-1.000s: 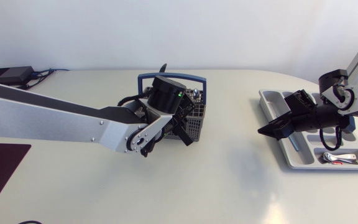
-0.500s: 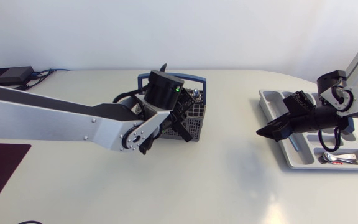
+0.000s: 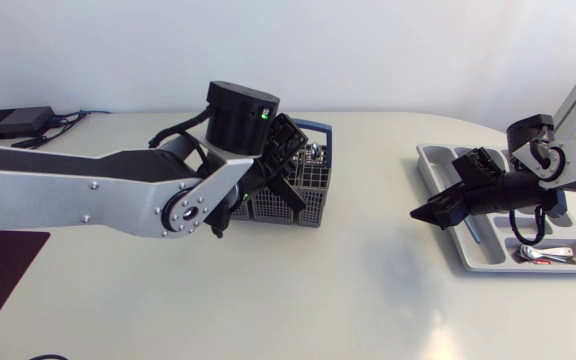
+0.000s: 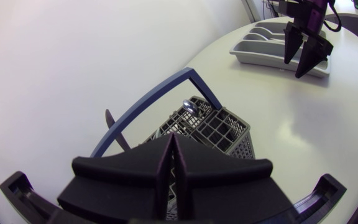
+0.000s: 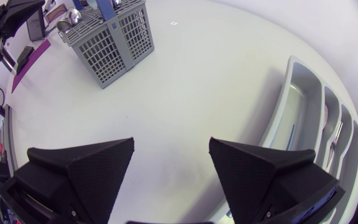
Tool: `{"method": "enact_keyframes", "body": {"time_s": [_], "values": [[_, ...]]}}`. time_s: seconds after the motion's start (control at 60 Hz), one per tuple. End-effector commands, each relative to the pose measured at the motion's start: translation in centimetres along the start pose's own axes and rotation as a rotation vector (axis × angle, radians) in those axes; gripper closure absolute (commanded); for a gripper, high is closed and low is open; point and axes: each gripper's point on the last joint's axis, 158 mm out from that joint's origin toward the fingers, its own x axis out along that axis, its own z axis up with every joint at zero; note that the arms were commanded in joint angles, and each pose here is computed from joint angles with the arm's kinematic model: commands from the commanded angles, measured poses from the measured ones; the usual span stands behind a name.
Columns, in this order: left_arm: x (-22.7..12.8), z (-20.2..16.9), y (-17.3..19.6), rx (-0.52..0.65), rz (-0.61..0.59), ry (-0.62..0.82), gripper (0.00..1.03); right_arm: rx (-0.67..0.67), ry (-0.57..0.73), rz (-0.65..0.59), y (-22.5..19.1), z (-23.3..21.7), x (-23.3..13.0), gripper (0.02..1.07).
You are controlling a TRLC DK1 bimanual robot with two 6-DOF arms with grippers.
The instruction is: Transfer all utensils from the basket to the drawer tray.
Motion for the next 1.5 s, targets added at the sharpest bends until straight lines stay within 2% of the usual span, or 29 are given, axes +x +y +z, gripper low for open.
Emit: {"method": "enact_keyframes", "body": {"time_s": [0.0,0.217,0.25,0.417,0.75,1.483], "values": [[-0.7,-0.5,0.0,0.021,0.003,0.01,1.0,-0.02,0.006,0.009,0.8,-0.4,0.1,0.2],[-1.2,-0.6,-0.4,0.025,-0.018,0.007,0.99,-0.024,0.007,0.013,1.0,-0.3,0.2,0.18],[-1.2,-1.3,-1.0,0.033,-0.032,0.017,0.9,-0.024,0.009,0.015,1.1,-0.4,0.3,0.18],[-0.9,-2.9,-1.9,0.05,-0.052,0.046,0.74,-0.029,0.009,0.017,1.2,-0.6,0.5,0.18],[-0.3,-4.6,-3.7,0.056,-0.104,0.065,0.62,-0.033,0.007,0.027,1.4,-0.9,0.9,0.17],[3.2,-4.3,-3.8,0.035,-0.083,0.068,0.61,-0.035,0.006,0.049,1.6,-1.3,1.6,0.17]]}}
